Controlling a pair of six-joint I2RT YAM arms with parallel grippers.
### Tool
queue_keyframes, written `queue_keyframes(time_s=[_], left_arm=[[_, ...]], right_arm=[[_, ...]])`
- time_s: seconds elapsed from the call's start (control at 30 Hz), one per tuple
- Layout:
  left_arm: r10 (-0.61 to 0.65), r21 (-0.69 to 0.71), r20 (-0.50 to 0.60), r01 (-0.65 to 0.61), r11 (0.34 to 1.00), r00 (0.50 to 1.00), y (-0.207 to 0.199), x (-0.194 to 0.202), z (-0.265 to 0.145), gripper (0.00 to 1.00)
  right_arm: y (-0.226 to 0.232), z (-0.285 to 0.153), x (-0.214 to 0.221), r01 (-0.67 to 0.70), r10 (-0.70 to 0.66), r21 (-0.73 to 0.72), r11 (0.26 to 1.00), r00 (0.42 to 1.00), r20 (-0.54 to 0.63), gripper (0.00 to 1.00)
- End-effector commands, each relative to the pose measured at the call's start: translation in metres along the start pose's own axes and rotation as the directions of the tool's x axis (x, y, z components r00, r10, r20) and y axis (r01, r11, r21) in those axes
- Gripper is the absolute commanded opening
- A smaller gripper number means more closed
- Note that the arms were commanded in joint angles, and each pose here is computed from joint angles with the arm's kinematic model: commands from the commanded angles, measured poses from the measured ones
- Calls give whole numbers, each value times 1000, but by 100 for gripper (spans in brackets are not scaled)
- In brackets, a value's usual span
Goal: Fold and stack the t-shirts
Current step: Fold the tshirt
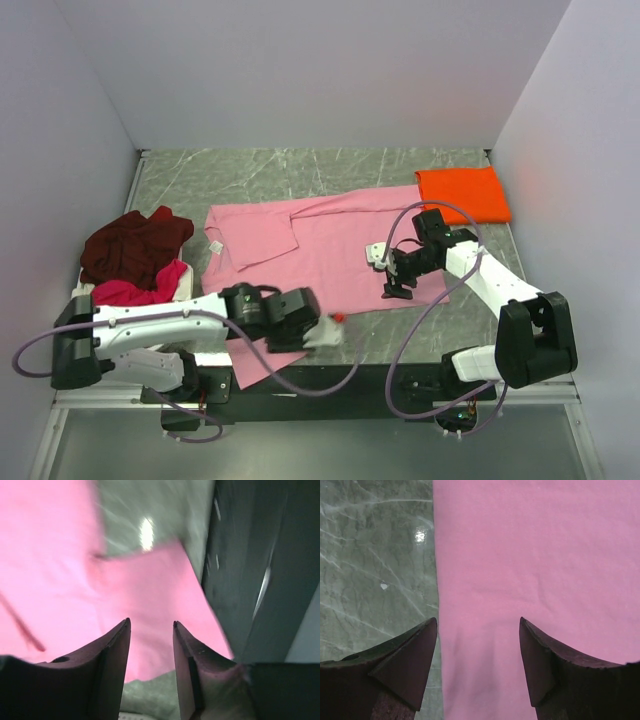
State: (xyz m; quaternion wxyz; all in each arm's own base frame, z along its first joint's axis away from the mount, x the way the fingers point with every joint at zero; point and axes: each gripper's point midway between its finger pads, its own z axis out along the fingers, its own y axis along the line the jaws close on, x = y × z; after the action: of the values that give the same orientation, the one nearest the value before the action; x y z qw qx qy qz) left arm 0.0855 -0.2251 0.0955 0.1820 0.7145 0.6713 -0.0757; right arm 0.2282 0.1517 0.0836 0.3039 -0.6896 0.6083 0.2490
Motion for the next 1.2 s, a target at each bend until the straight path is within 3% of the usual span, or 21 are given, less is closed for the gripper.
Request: queue_keyframes(time_s=[0.0, 0.1, 0.17, 0.2, 0.23, 0.3, 0.37, 0.4, 0.47, 0.5, 0.63, 0.73, 0.83, 0.9, 0.97, 1.07, 1.17], left_arm=[[-311, -97, 99, 320, 943, 945, 23, -53, -35, 45], [-419, -73, 88, 425, 902, 904, 18, -61, -36, 46], [-459, -157, 126, 475, 866, 879, 35, -58, -37, 48], [-547, -201, 161, 570, 797, 821, 53, -51, -40, 53], [-586, -228, 219, 625, 747, 780, 70, -50, -45, 60], [-686, -241, 317, 755, 610, 656, 114, -33, -56, 61], [-693, -181, 476, 831, 526, 542, 151, -34, -70, 66], [-709, -181, 534, 881, 438, 462, 180, -14, -77, 68], [-702, -127, 583, 899, 419, 409, 203, -8, -73, 68], [-721, -128, 585, 920, 370, 371, 219, 10, -71, 67], [-792, -118, 489, 927, 355, 366, 255, 28, -34, 65], [-785, -132, 490, 922, 363, 380, 284, 28, -21, 67], [-764, -137, 484, 899, 416, 427, 310, 18, -2, 66], [-729, -184, 473, 865, 467, 494, 327, 19, 5, 63], [-653, -244, 464, 795, 555, 598, 349, 17, 14, 60], [-579, -276, 466, 732, 623, 669, 367, 14, 29, 58], [-582, -287, 432, 717, 636, 689, 378, 17, 47, 51]], right_arm=[[3, -1, -5, 4, -4, -5, 1000, 1000, 30, 73], [-9, -2, -6, -47, 46, 30, 998, 999, 20, 73], [-46, -10, 0, -174, 182, 187, 967, 983, -22, 73], [-74, -18, -7, -243, 251, 290, 926, 968, 10, 73], [-89, -23, 7, -277, 307, 356, 893, 951, -32, 73], [-123, -39, 0, -307, 342, 443, 842, 940, 1, 71], [-147, -49, 10, -350, 394, 492, 797, 919, 15, 71], [-169, -63, 2, -349, 387, 529, 774, 921, 40, 70], [-193, -70, 27, -397, 460, 554, 732, 888, 28, 67], [-213, -87, 21, -401, 466, 578, 711, 884, 40, 66], [-249, -99, 66, -497, 596, 588, 638, 802, 33, 54], [-257, -96, 83, -506, 618, 575, 643, 786, 0, 54], [-256, -85, 93, -477, 596, 547, 688, 801, -51, 54], [-262, -81, 100, -460, 584, 536, 708, 808, -78, 54], [-267, -78, 99, -457, 573, 515, 725, 815, -83, 54], [-272, -74, 99, -438, 543, 475, 763, 833, -105, 54], [-271, -73, 97, -403, 503, 452, 795, 855, -122, 53]])
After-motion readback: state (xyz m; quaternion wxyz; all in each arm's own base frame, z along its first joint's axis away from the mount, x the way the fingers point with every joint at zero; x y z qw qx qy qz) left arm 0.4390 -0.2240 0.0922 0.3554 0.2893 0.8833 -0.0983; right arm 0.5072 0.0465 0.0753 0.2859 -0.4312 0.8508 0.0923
